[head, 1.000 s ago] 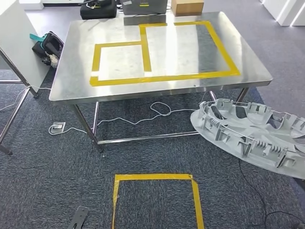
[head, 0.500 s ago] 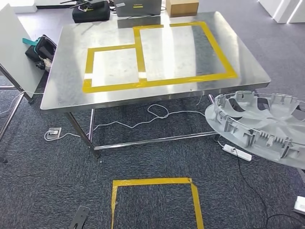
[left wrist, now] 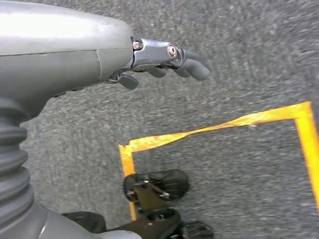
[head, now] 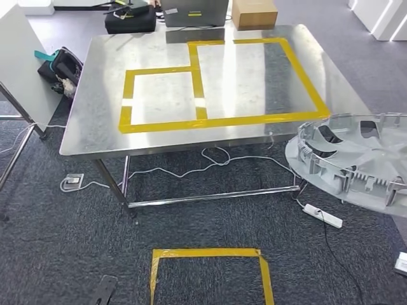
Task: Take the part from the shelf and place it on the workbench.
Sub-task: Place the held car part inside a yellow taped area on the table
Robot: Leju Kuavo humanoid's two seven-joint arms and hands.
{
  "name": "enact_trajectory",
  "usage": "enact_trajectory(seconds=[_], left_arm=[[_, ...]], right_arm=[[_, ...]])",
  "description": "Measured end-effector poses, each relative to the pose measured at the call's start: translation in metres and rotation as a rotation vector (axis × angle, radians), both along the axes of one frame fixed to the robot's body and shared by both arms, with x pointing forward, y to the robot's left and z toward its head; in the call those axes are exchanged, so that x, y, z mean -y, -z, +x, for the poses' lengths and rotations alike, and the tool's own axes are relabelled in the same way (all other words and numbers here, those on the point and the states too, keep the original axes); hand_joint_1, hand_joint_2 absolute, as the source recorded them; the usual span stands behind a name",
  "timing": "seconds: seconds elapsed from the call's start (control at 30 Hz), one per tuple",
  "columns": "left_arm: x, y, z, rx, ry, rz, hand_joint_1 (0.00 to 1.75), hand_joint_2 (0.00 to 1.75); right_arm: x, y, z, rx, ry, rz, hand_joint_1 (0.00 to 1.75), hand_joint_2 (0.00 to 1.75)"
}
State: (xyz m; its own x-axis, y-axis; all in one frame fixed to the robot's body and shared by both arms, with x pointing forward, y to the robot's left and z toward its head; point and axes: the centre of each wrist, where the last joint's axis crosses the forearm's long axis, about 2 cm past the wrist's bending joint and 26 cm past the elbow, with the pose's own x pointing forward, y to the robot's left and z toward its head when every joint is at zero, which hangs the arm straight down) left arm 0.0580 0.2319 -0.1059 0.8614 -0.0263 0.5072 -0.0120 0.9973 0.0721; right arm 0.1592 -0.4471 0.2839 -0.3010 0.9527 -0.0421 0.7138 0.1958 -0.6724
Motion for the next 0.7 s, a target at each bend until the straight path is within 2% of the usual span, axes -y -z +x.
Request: enact_trajectory(seconds=[0.7], left_arm=[[-0.0012, 0.0001, 0.0002, -0.006, 0.001, 0.003, 0.00, 1.75]], right_arm=[[0.0034, -0.0010, 0.0018, -0.003, 0.017, -0.026, 1.75, 1.75]])
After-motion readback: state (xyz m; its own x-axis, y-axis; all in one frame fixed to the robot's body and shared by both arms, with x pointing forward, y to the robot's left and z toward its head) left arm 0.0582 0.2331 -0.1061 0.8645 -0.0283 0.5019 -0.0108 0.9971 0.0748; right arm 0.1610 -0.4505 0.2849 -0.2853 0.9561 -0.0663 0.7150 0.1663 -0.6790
